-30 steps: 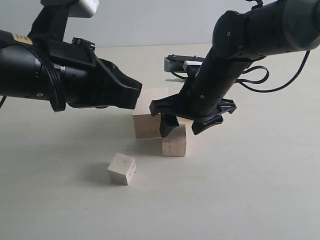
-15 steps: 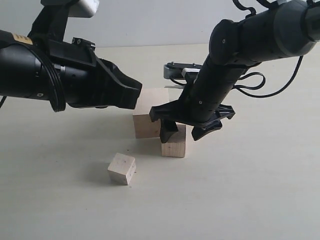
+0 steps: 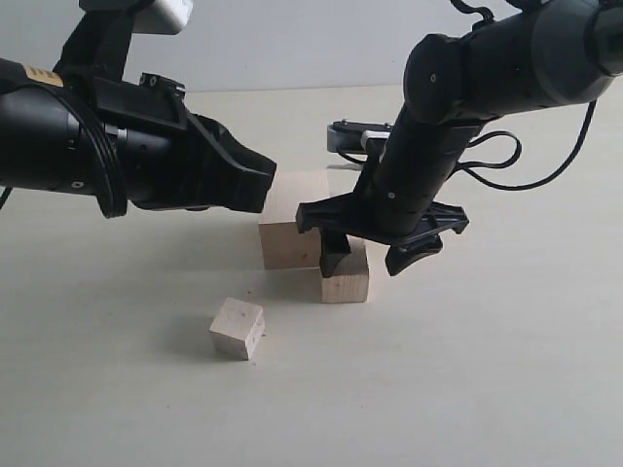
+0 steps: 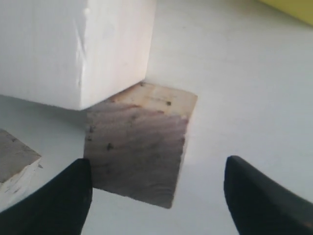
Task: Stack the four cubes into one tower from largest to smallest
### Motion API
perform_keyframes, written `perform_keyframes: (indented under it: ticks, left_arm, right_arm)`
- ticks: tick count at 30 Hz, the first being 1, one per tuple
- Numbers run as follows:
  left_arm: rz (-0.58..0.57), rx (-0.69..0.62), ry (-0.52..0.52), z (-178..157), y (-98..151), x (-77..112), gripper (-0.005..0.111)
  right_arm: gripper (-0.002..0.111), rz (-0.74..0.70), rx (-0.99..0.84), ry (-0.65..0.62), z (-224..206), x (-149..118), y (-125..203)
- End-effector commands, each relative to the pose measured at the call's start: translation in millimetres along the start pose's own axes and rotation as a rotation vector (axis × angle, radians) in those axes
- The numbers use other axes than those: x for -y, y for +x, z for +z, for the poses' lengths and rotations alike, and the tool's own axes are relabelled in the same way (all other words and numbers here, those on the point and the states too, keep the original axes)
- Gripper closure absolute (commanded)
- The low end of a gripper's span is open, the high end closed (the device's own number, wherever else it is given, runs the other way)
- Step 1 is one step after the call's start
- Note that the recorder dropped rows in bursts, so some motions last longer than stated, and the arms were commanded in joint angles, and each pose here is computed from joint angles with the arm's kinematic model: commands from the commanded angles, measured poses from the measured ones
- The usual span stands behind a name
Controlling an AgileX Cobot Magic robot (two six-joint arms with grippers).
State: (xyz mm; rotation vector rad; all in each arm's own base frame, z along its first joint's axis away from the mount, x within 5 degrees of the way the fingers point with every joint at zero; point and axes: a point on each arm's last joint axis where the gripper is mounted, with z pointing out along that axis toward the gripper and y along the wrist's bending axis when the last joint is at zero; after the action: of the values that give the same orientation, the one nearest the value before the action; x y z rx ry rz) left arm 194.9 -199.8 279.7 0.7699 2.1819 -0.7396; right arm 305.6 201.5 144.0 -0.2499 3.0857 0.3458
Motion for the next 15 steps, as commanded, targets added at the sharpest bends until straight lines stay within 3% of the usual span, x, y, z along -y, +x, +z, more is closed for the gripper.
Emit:
perform_keyframes:
  ticks: [1, 10, 15]
  left_arm:
    - [0.012, 0.021, -0.003, -3.5, -3.5, 0.5, 0.107]
    - [0.018, 0.019, -0.005, -3.5, -3.4, 0.3, 0.107]
    - [0.020, 0.019, -0.006, -3.5, -3.3, 0.2, 0.107]
  right_arm:
    - [0.038, -0.042, -0.051, 0.162, 5.6, 16.8, 4.0]
    - [0.038, -0.039, -0.065, 0.304, 2.5, 29.4, 4.9]
    - [0.038, -0.050, -0.042, 0.445, -2.1, 41.3, 2.3]
